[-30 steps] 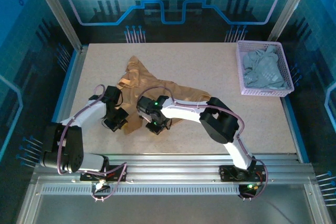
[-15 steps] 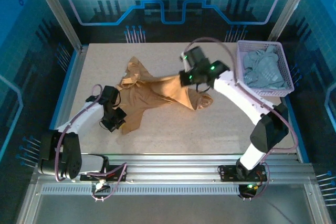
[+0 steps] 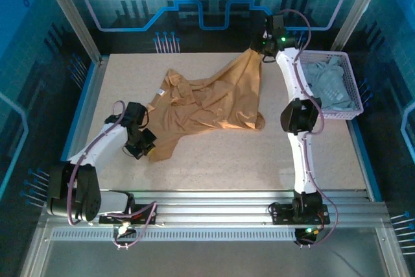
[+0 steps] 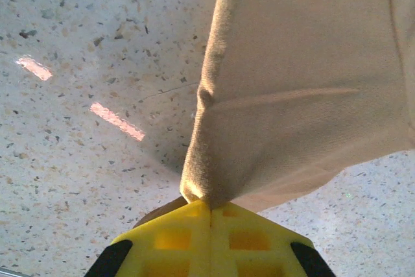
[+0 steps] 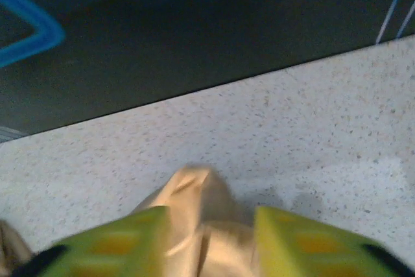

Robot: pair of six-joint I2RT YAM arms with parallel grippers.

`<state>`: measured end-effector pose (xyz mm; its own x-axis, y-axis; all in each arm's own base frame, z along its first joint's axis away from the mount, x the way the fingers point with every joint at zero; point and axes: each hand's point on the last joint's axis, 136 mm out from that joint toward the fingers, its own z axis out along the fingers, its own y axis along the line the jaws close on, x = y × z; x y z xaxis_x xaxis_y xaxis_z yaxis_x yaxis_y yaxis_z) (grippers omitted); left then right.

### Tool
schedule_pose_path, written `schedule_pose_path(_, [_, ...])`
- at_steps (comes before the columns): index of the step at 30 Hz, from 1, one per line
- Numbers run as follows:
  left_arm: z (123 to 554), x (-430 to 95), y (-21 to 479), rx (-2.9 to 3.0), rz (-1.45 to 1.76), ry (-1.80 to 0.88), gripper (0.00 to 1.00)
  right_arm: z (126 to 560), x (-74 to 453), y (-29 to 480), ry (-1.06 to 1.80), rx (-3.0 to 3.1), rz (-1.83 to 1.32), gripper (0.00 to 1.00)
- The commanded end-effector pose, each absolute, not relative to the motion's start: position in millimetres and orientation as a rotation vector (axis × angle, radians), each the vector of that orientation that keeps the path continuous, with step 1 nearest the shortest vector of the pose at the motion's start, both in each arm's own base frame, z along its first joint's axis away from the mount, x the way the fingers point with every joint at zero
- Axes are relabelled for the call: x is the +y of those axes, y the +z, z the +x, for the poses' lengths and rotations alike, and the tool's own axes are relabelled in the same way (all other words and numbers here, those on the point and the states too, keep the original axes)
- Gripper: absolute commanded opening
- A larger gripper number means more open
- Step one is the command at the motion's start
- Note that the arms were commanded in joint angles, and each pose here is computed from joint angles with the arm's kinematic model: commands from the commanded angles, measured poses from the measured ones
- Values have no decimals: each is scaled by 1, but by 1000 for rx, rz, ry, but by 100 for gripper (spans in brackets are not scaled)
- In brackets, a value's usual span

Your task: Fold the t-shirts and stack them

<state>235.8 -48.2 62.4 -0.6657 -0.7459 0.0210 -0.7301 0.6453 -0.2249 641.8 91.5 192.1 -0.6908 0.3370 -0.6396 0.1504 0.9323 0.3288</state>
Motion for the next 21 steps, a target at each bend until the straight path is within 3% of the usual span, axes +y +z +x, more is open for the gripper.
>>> schedule_pose_path(1, [237,-49,75,2765,-1259,-368,0,611,92,183,361,2471,378,61])
schedule_pose_path(4, [235,-50,74,2769,-1263,-368,0,591,98,200,341,2460,357,64])
schedule_pose_path(7, [234,-50,71,2780,-1259,-368,0,546,99,201,362,2475,447,60])
schedule_pose_path(15, [237,-49,65,2784,-1234,-358,0,390,119,121,425,2691,533,49])
schedule_pose_path(21, [239,-51,61,2792,-1227,-369,0,362,142,74,606,2802,513,45])
